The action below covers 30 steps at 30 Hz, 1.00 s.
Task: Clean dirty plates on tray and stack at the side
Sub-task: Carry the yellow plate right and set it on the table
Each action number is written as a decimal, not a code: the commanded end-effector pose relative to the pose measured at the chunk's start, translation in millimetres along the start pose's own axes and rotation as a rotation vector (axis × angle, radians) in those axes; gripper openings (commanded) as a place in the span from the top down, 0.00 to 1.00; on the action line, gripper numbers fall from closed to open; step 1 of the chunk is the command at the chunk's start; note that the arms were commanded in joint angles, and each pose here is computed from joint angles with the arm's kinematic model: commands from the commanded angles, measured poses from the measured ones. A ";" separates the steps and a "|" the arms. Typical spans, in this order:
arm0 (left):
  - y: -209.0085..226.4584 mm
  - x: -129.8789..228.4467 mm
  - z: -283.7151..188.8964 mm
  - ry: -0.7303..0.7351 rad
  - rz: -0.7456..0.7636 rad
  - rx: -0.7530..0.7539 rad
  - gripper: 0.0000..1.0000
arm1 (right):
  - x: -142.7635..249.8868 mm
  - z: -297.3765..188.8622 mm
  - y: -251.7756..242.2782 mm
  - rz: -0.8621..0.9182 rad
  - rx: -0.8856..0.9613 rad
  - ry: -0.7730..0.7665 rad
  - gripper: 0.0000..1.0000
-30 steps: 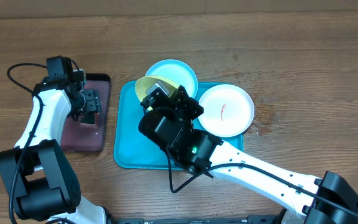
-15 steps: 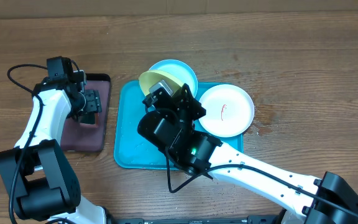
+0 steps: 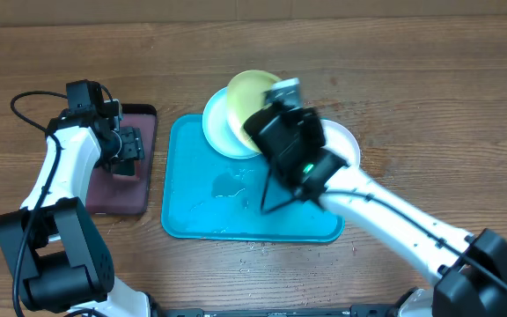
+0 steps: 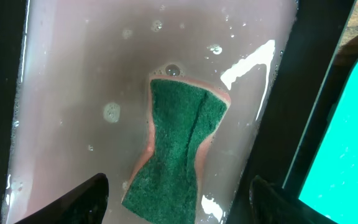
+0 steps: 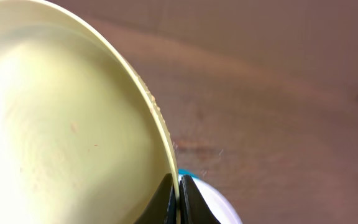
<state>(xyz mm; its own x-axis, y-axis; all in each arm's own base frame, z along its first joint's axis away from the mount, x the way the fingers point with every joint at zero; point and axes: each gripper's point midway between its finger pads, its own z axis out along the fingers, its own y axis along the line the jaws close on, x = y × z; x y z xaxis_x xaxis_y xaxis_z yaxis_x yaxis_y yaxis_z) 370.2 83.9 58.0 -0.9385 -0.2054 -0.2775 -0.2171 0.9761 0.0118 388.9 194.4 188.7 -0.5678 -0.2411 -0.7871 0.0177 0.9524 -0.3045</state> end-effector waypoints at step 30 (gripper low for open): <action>-3.1 -1.5 -5.6 -0.008 -0.007 0.013 0.25 | 178.6 70.5 -230.9 0.994 0.063 0.669 0.96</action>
<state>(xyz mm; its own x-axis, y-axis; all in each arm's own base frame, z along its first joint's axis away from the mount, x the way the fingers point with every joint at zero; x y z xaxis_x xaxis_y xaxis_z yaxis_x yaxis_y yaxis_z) 368.4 83.4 57.5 -0.9406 -0.2058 -0.2702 -0.2168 0.9762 0.0110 342.2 -77.5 75.7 -0.6134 0.7559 -0.2289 0.7180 0.6545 0.2370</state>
